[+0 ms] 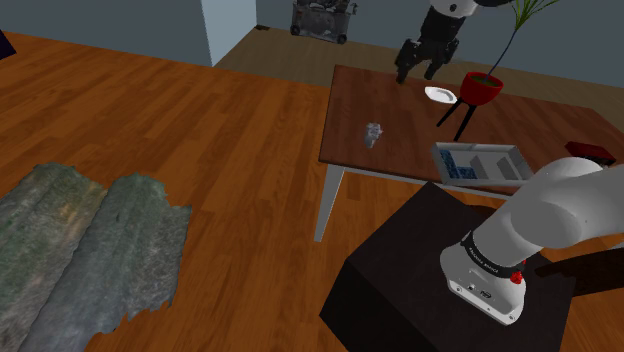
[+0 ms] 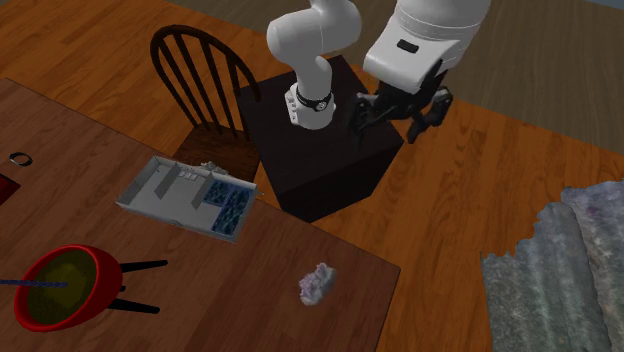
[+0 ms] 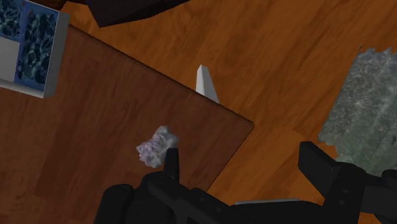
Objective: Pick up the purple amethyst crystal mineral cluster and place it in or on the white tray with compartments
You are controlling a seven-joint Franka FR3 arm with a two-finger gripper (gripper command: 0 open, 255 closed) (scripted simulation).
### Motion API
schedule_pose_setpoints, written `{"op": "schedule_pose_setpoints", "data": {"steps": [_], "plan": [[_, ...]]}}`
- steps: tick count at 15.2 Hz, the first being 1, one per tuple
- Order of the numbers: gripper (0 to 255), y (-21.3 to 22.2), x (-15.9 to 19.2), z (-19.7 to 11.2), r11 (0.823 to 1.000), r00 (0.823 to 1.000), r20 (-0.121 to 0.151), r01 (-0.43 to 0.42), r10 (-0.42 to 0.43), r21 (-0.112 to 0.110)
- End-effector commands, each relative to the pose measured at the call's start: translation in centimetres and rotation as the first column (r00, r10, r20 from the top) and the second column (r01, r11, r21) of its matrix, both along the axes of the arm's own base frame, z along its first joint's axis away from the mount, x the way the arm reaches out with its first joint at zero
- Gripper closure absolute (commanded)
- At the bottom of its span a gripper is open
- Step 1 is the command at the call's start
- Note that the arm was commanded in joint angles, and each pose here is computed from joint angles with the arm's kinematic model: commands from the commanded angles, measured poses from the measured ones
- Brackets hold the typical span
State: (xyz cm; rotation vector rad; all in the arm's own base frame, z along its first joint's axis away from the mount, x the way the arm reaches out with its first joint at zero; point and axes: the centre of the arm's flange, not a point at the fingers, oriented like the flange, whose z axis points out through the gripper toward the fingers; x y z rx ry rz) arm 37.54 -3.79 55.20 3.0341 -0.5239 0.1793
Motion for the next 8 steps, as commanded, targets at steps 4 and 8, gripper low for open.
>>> {"op": "schedule_pose_setpoints", "data": {"steps": [4, 8], "plan": [[0, -2.7, 3.8, -5.1, 0.990, 0.990, -0.015, 0.138, -0.137, 0.022], [0, -5.0, 6.5, -9.2, 0.969, 0.969, -0.031, 0.245, -0.244, 0.038]]}}
